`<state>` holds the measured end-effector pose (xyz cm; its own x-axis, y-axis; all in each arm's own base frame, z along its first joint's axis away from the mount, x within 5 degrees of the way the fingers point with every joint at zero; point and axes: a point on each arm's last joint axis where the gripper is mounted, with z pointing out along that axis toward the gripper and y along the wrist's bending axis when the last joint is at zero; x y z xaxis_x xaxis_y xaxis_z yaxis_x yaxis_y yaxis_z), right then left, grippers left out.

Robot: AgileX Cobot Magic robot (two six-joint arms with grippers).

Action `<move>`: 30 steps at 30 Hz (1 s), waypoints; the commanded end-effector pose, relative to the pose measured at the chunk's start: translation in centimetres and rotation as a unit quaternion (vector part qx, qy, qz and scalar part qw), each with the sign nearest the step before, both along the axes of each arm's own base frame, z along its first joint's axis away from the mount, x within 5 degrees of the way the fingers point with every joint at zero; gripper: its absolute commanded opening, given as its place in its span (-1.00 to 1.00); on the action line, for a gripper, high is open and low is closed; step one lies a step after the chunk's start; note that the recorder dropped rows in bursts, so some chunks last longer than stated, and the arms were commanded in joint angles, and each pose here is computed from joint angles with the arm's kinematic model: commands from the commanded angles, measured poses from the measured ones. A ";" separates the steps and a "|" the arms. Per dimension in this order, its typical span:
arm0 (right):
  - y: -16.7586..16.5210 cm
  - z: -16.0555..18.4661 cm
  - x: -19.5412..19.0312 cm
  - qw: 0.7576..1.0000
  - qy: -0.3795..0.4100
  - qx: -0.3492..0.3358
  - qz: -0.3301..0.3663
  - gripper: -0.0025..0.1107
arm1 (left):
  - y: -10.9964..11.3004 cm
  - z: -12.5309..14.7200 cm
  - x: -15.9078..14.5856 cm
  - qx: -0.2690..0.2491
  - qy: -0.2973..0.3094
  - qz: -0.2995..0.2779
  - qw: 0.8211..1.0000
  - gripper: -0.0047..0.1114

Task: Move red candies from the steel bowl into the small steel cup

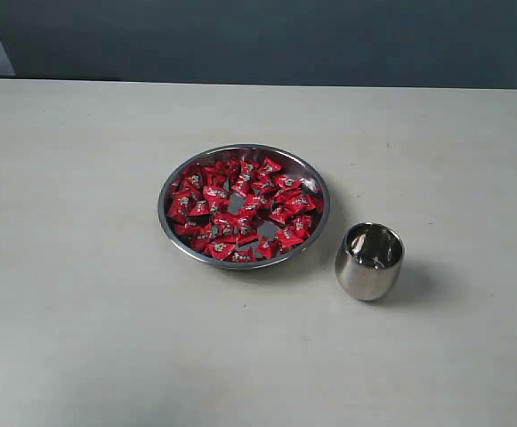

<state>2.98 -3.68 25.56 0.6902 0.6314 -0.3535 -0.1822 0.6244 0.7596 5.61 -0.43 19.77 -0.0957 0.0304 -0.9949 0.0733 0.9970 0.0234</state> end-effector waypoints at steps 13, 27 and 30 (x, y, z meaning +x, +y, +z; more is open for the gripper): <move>2.9 -4.3 2.6 0.949 0.262 0.001 0.177 -0.96 | 0.0 -0.1 0.0 -0.001 -0.003 0.000 1.000 -0.89; 2.9 1.8 2.2 0.947 0.241 -0.195 0.087 -0.96 | 0.0 -0.1 0.0 -0.001 -0.003 0.000 1.000 -0.89; 2.7 5.2 3.7 0.928 0.280 -0.235 0.073 -0.96 | 0.0 -0.1 0.0 -0.001 -0.003 0.000 1.000 -0.89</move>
<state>5.54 -0.82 28.31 0.2758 0.4877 -0.8283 0.0022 0.8614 0.5080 5.61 -0.43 19.77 -0.0957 0.0304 -0.9949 0.0733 0.9970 0.0234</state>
